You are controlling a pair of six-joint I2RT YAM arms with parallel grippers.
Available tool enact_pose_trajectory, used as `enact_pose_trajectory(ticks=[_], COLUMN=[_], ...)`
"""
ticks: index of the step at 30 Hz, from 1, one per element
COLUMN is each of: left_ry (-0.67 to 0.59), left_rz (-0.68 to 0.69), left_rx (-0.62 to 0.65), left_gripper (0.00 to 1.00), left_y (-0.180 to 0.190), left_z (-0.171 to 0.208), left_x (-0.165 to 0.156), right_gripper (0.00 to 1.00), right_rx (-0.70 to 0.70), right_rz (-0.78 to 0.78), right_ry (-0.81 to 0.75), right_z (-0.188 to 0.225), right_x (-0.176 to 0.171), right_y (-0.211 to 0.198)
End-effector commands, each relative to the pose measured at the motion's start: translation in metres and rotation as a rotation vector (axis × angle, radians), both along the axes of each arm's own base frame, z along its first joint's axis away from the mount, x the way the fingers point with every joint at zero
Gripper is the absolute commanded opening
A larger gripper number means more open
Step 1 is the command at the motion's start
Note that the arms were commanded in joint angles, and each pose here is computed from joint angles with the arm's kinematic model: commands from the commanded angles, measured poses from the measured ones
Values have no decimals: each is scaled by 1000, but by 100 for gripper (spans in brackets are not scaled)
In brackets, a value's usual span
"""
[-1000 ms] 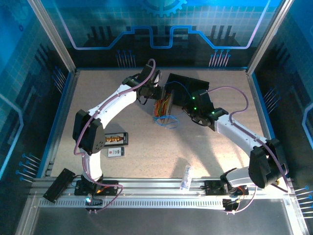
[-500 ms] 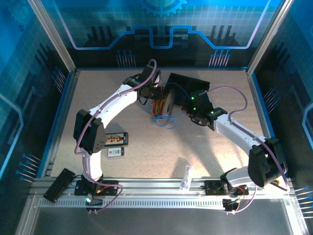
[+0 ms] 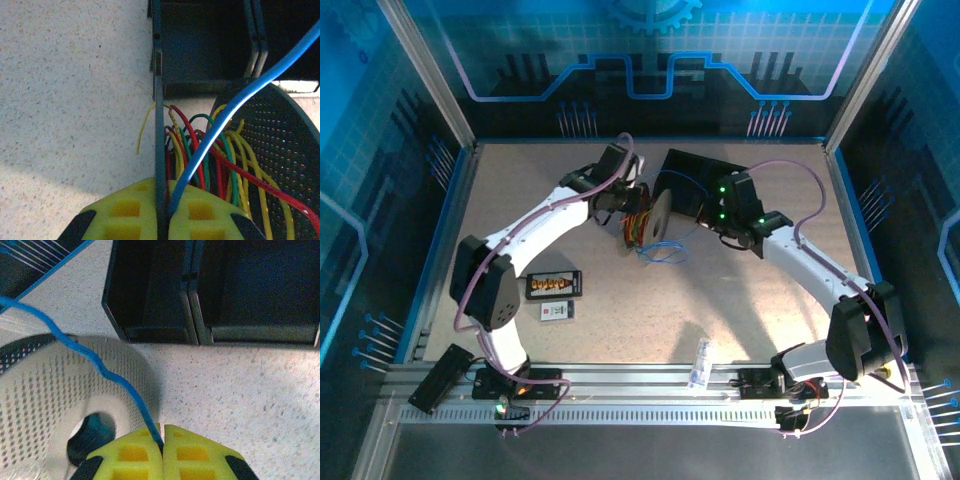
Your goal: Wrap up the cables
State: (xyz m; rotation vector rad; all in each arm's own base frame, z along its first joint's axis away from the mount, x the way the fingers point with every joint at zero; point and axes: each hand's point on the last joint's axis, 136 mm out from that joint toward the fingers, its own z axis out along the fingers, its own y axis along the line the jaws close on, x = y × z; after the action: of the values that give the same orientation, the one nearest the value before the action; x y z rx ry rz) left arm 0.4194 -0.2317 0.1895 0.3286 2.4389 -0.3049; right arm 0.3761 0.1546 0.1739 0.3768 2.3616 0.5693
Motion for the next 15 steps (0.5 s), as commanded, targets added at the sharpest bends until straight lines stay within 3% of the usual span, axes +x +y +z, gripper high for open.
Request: enact_pose_trajectory(ticks=[1, 7, 15], left_ry=[-154, -193, -203], left_rz=[-74, -110, -23], left_rx=[-123, -231, -492], left_gripper=[0, 0, 0], left_y=[2, 10, 41], left_z=[67, 101, 146], left_x=[-7, -27, -24], right_gripper=[0, 0, 0], right_rx=[-118, -131, -185], right_rz=[160, 319, 412], right_ry=[-88, -172, -147], right_z=[17, 19, -30], right_x=[9, 28, 45], right_y=[-14, -13, -10])
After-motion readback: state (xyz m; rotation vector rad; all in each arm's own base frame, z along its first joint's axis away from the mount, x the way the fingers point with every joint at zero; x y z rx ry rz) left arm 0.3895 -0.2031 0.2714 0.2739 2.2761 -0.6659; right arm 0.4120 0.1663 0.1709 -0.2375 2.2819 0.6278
